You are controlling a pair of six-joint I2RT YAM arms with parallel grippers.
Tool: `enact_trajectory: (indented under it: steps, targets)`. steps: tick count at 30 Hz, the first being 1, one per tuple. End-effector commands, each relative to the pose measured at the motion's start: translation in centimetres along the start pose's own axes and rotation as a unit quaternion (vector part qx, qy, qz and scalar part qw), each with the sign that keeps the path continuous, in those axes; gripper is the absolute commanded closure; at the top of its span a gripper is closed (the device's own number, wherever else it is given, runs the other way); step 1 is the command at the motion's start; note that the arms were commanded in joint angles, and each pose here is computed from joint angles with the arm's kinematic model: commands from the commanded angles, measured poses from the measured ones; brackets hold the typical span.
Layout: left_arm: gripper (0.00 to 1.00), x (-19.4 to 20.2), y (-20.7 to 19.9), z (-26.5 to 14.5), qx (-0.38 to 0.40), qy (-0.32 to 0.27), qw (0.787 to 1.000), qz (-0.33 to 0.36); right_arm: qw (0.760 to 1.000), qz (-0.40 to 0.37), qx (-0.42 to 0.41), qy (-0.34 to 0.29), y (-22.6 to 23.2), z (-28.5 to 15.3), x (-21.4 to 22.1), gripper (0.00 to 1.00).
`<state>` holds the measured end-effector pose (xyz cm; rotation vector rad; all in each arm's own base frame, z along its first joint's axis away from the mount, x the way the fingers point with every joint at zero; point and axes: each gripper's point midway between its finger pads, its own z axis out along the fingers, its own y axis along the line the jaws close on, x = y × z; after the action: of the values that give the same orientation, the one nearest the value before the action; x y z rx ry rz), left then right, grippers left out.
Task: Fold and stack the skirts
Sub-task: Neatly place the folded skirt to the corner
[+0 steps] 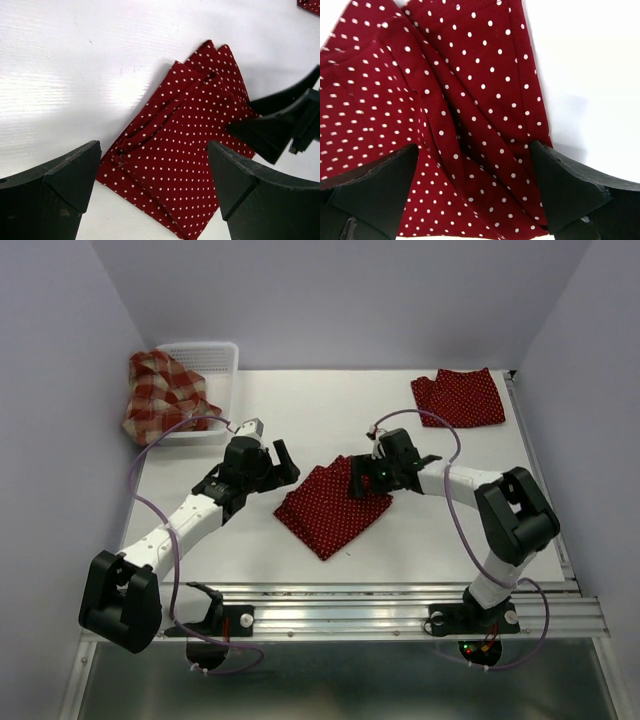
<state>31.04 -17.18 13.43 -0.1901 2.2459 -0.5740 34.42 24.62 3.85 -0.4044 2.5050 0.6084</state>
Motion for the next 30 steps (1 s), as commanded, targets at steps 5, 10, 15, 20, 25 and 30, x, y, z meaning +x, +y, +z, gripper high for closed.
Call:
enact_trajectory:
  steps: [5,10,15,20,25,30]
  targets:
    - [0.01,-2.7,-1.4,-0.2,0.023,-0.028,0.999,0.006,0.988,0.153,-0.021,-0.021,2.6,-3.4,5.3,0.00]
    - [0.01,-2.5,-1.5,-0.1,0.027,-0.023,0.999,0.004,0.993,0.098,0.005,-0.062,3.3,-5.7,2.1,0.00]
    - [0.01,-2.6,-1.1,-0.2,0.020,-0.027,0.999,0.003,0.990,0.049,0.098,-0.093,0.6,-6.8,-1.1,0.00]
    - [0.01,-2.8,-0.8,-0.5,0.015,-0.036,0.999,0.002,0.994,0.011,0.081,-0.077,1.6,-5.7,-1.7,0.00]
    - [0.01,-2.9,-0.7,-0.4,0.013,-0.037,0.999,0.002,0.994,-0.034,0.093,-0.047,1.3,-4.1,-0.7,0.00]
    - [0.01,-2.8,-0.6,-0.1,0.011,-0.033,0.999,0.001,0.993,-0.073,0.086,-0.027,1.8,-3.5,0.2,0.00]
